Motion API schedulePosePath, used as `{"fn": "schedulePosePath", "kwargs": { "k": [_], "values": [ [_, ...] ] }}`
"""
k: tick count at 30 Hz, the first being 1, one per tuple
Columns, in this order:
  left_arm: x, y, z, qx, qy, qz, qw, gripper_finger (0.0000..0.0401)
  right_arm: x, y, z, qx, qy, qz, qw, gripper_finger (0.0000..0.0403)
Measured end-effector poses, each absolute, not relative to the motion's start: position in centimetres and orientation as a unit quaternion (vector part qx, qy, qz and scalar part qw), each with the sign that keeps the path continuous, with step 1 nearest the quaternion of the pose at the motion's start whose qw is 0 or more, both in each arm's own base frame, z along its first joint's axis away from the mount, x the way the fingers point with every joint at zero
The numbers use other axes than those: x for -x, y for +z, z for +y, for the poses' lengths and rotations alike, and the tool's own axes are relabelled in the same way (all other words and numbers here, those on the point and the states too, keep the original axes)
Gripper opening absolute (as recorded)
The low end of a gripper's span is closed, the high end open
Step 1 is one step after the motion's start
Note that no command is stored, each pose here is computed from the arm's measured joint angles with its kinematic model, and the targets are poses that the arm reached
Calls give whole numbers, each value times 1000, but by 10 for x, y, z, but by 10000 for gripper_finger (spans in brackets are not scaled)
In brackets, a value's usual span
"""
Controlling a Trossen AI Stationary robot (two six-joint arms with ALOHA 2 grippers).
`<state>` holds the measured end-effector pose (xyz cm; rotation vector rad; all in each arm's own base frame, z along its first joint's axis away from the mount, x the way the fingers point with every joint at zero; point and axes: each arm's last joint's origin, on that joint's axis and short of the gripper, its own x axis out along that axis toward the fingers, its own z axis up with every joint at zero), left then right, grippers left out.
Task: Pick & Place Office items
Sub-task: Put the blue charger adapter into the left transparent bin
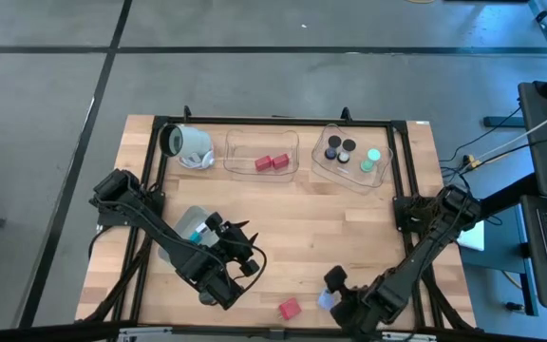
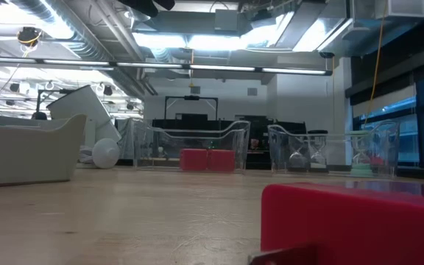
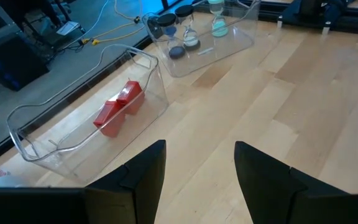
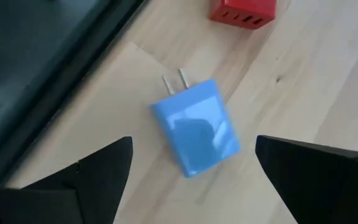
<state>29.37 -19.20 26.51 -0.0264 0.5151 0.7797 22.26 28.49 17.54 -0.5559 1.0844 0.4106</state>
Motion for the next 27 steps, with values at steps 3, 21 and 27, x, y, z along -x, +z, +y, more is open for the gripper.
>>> {"fn": "schedulePosePath", "kwargs": {
  "k": [3,21,27],
  "values": [
    [-294,265,-192,13,376,248,893,187,-232,175,277,256,206,516,791,343],
    [-294,265,-192,13,376,249,893,187,-271,151,252,247,292,552,741,299],
    [-294,265,-192,10,374,251,893,187,-273,145,253,228,310,538,750,270]
  ]
}}
